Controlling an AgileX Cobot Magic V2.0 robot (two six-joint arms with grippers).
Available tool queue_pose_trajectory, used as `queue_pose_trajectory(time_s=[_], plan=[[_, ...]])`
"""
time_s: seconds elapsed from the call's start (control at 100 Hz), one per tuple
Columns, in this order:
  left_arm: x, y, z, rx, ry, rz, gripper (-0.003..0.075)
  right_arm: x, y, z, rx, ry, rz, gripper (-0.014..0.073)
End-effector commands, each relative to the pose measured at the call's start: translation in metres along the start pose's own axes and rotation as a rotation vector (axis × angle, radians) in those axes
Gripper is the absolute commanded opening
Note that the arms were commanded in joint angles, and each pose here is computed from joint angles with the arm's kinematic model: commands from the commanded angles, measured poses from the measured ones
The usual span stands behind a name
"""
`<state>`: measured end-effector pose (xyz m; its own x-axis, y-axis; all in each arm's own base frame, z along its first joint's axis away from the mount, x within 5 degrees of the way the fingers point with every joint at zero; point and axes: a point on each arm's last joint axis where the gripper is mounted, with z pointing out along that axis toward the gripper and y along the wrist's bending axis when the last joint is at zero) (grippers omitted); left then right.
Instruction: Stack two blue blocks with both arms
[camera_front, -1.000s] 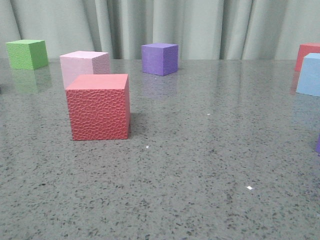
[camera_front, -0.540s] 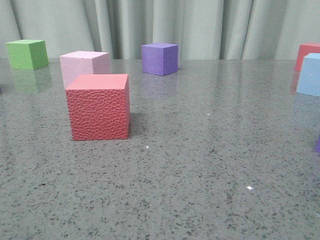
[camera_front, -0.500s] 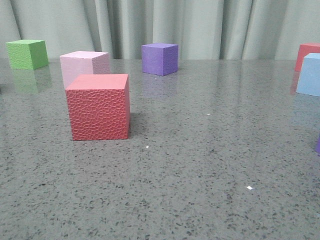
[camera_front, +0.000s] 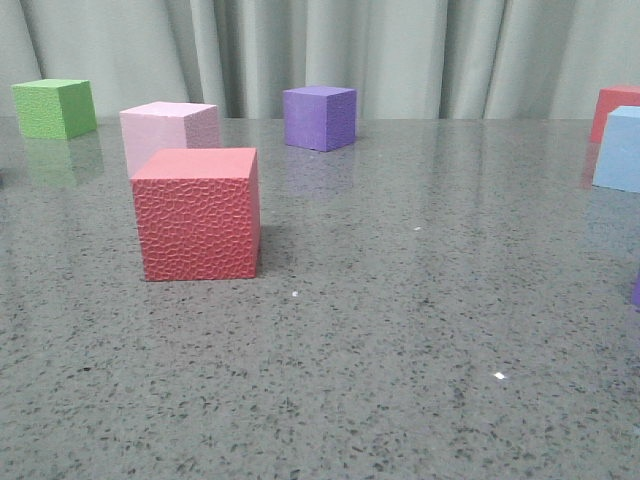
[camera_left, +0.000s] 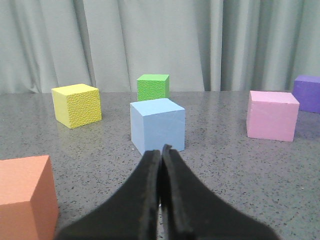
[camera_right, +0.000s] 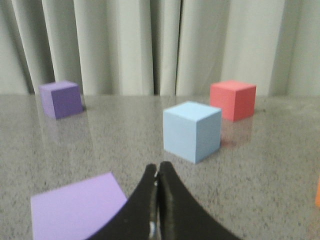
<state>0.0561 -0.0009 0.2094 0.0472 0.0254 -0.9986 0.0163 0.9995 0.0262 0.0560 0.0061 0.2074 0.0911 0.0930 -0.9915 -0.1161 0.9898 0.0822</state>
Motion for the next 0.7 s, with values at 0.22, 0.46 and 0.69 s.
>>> queue_pose_trajectory(time_s=[0.22, 0.46, 0.69], plan=[[-0.020, 0.000, -0.005, 0.010, -0.061, -0.067, -0.0019, -0.042, 0.003, -0.006, -0.010, -0.122, 0.018, -0.0122], [-0.060, -0.001, 0.001, 0.030, 0.050, -0.133, -0.0019, -0.087, 0.007, -0.003, 0.001, 0.021, 0.017, -0.0122], [-0.104, -0.003, 0.024, 0.049, 0.312, -0.128, -0.0019, -0.124, 0.011, 0.012, 0.015, 0.210, 0.020, -0.0122]])
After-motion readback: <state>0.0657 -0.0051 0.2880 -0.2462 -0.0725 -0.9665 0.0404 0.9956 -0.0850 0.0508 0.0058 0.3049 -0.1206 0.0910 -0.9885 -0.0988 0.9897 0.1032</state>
